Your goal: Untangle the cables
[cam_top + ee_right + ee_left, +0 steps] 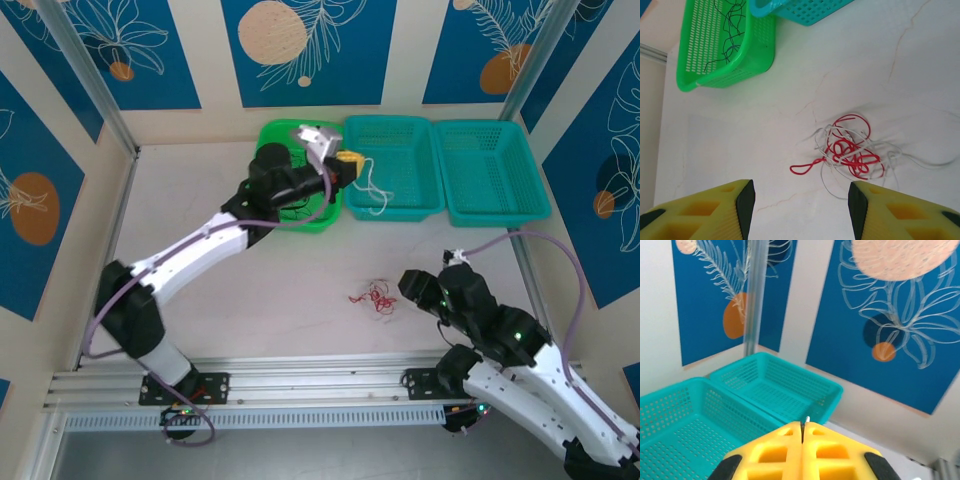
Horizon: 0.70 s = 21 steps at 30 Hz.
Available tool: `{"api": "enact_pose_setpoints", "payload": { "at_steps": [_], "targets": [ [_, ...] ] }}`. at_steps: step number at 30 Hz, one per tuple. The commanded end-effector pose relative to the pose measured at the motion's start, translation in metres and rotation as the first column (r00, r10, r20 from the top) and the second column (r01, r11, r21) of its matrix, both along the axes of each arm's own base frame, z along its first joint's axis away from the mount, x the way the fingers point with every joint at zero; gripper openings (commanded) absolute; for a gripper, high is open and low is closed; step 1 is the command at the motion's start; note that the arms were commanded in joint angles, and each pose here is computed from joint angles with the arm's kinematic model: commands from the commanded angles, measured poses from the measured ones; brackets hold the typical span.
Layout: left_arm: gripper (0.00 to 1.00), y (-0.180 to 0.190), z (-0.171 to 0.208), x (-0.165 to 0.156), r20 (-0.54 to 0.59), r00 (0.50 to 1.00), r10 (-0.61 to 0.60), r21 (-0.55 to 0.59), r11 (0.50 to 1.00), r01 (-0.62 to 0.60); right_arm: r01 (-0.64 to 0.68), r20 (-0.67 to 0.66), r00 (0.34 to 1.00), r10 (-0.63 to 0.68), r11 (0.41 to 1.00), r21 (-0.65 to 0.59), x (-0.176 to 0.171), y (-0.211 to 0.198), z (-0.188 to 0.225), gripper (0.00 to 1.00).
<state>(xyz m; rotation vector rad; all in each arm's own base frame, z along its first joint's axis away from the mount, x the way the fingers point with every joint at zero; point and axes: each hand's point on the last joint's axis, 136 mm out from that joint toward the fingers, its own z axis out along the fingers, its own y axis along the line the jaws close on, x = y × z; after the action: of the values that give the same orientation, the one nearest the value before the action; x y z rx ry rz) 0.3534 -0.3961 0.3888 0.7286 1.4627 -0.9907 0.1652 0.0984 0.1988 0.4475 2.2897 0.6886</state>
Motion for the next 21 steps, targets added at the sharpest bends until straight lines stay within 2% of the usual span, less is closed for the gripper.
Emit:
{"api": "enact_pose_setpoints", "payload": {
  "at_steps": [1,8,9,11,12,14,18,21],
  "targets": [
    [0.0,-0.02,-0.01,0.036,0.053,0.997,0.063,0.056,0.996,-0.066,0.039,-0.048,0.998,-0.041,0.998,-0.048,-0.013,-0.019,-0.018,0.54],
    [0.0,-0.054,-0.05,0.11,0.013,0.986,0.167,0.158,0.973,-0.167,0.034,-0.06,0.997,-0.039,0.997,-0.074,-0.02,-0.026,-0.016,0.54],
    [0.05,-0.054,-0.052,0.116,0.001,0.985,0.175,0.172,0.97,-0.173,0.035,-0.057,0.998,-0.039,0.997,-0.072,-0.02,-0.026,-0.014,0.54],
    [0.32,-0.054,-0.052,0.122,-0.01,0.985,0.174,0.19,0.967,-0.169,0.036,-0.055,0.998,-0.041,0.996,-0.076,-0.02,-0.027,-0.014,0.54],
    [0.43,-0.054,-0.05,0.121,-0.009,0.985,0.17,0.194,0.967,-0.166,0.039,-0.055,0.997,-0.044,0.996,-0.078,-0.02,-0.028,-0.015,0.54],
    [0.57,-0.051,-0.047,0.116,0.001,0.987,0.16,0.2,0.967,-0.157,0.04,-0.056,0.997,-0.045,0.996,-0.08,-0.019,-0.027,-0.017,0.54],
    [0.7,-0.041,-0.04,0.096,0.021,0.991,0.129,0.172,0.976,-0.131,0.032,-0.054,0.998,-0.036,0.997,-0.075,-0.014,-0.021,-0.022,0.54],
    [0.72,-0.029,-0.036,0.078,0.003,0.993,0.12,0.164,0.979,-0.119,0.022,-0.052,0.998,-0.025,0.997,-0.071,-0.01,-0.016,-0.023,0.54]
  ]
}}
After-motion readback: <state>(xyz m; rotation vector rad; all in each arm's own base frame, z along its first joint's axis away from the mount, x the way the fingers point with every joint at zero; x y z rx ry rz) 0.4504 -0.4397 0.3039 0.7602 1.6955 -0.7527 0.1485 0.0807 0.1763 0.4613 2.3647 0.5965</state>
